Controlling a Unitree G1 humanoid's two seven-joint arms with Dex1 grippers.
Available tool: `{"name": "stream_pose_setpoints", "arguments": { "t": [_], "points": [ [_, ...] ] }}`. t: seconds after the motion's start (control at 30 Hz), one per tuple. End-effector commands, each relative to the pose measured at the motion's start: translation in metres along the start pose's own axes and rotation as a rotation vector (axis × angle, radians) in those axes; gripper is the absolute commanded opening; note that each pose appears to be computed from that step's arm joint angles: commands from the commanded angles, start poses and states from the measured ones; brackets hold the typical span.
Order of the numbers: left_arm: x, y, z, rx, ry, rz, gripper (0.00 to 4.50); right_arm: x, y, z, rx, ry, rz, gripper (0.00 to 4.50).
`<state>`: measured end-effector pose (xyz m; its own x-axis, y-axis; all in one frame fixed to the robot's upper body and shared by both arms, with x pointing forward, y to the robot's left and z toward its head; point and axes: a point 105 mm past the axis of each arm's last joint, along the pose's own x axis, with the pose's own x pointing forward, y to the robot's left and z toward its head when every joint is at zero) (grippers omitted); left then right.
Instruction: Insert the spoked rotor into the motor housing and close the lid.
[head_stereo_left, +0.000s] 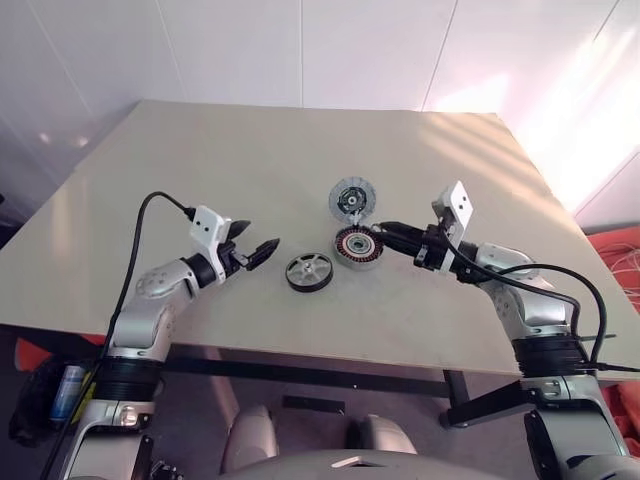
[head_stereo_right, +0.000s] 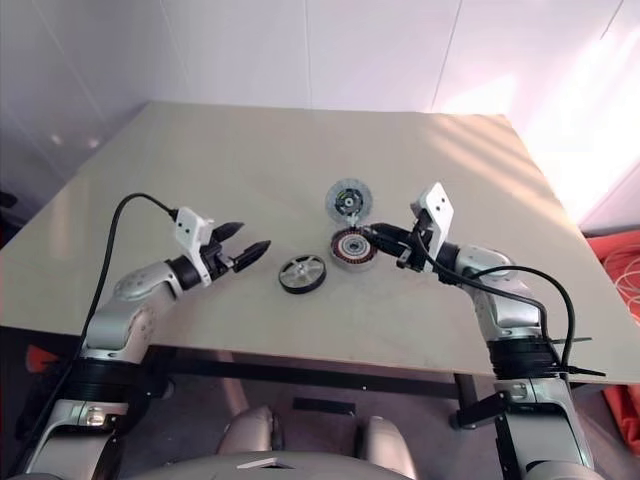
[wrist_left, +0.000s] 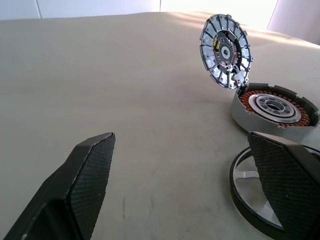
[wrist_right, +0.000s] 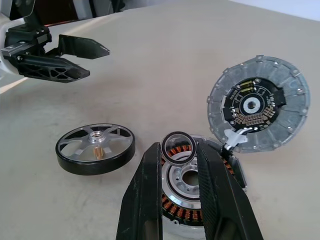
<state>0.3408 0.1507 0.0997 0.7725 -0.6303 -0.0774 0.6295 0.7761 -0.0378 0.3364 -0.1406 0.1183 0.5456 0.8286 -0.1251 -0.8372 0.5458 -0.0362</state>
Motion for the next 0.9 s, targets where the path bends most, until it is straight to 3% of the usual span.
{"name": "stream_pose_setpoints", "arguments": {
  "t": [0.03, 0.33, 0.9],
  "points": [
    [-0.001, 0.009, 0.010, 0.039, -0.044, 0.013, 4.50, 0.017, -0.003, 0.011, -0.077, 0.000, 0.013, 0.66],
    [-0.004, 0.015, 0.004, 0.049, -0.048, 0.025, 4.50, 0.038, -0.021, -0.015, -0.118, 0.118, -0.032, 0.66],
    [-0.006, 0.016, 0.007, 0.055, -0.052, 0.033, 4.50, 0.034, -0.021, -0.028, -0.131, 0.156, -0.019, 0.66]
  ]
}}
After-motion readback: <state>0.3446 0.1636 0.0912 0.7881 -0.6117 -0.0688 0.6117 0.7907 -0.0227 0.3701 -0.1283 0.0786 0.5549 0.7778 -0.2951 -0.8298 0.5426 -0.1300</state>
